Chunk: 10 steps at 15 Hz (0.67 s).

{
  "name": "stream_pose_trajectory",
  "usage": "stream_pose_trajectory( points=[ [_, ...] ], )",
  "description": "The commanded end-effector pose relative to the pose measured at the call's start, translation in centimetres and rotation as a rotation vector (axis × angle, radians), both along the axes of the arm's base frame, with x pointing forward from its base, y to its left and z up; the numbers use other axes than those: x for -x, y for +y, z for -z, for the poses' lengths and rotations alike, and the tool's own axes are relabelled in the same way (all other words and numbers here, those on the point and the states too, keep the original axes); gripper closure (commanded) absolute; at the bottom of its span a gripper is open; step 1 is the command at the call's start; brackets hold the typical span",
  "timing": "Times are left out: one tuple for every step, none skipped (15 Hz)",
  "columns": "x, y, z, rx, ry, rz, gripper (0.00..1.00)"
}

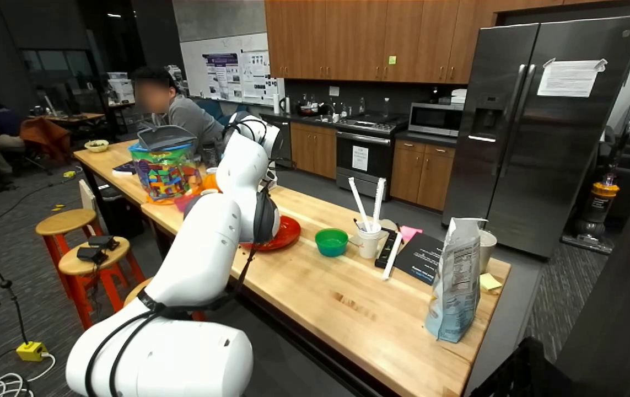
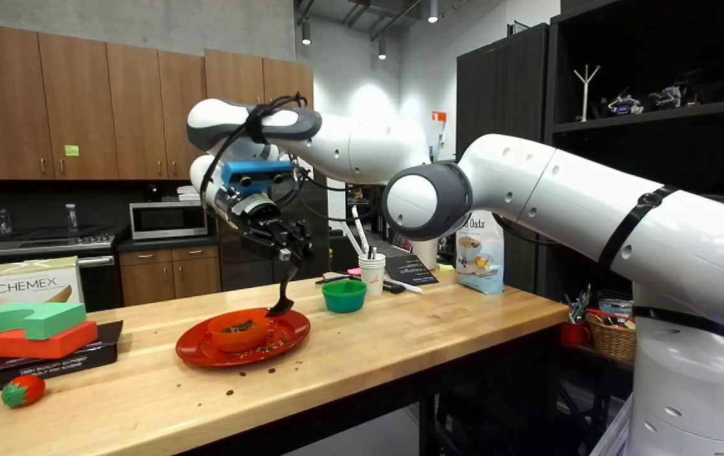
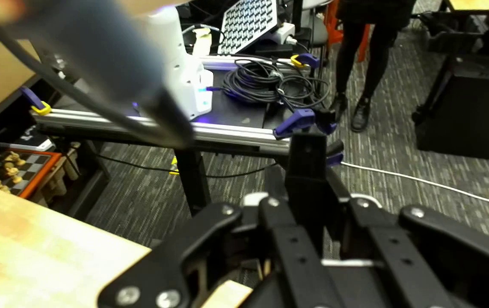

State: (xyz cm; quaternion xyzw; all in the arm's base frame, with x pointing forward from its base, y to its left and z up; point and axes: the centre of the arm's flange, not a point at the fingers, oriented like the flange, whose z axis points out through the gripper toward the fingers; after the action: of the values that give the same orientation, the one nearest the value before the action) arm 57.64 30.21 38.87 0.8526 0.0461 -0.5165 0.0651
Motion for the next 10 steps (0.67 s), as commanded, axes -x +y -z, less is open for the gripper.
stream_pose_trajectory(
  points=[
    [3.9, -1.5, -0.9, -0.031, -0.062, 0.059, 0.94],
    [3.8, -1.5, -1.0, -0.038, -0.073, 0.064, 0.94],
    [3.7, -1.3, -1.0, -0.051, -0.085, 0.067, 0.94],
    [4.1, -0.6, -0.8, -0.077, -0.106, 0.061, 0.94],
    [4.1, -0.3, -0.8, -0.089, -0.120, 0.065, 0.94],
    [4.3, 0.2, -0.6, -0.107, -0.143, 0.065, 0.94],
    [4.3, 0.7, -0.5, -0.110, -0.156, 0.061, 0.94],
    [4.4, 1.2, -0.4, -0.112, -0.161, 0.052, 0.94],
    [4.5, 1.8, -0.1, -0.110, -0.171, 0.035, 0.94],
    [4.7, 2.3, 0.2, -0.109, -0.181, 0.034, 0.94]
  ],
)
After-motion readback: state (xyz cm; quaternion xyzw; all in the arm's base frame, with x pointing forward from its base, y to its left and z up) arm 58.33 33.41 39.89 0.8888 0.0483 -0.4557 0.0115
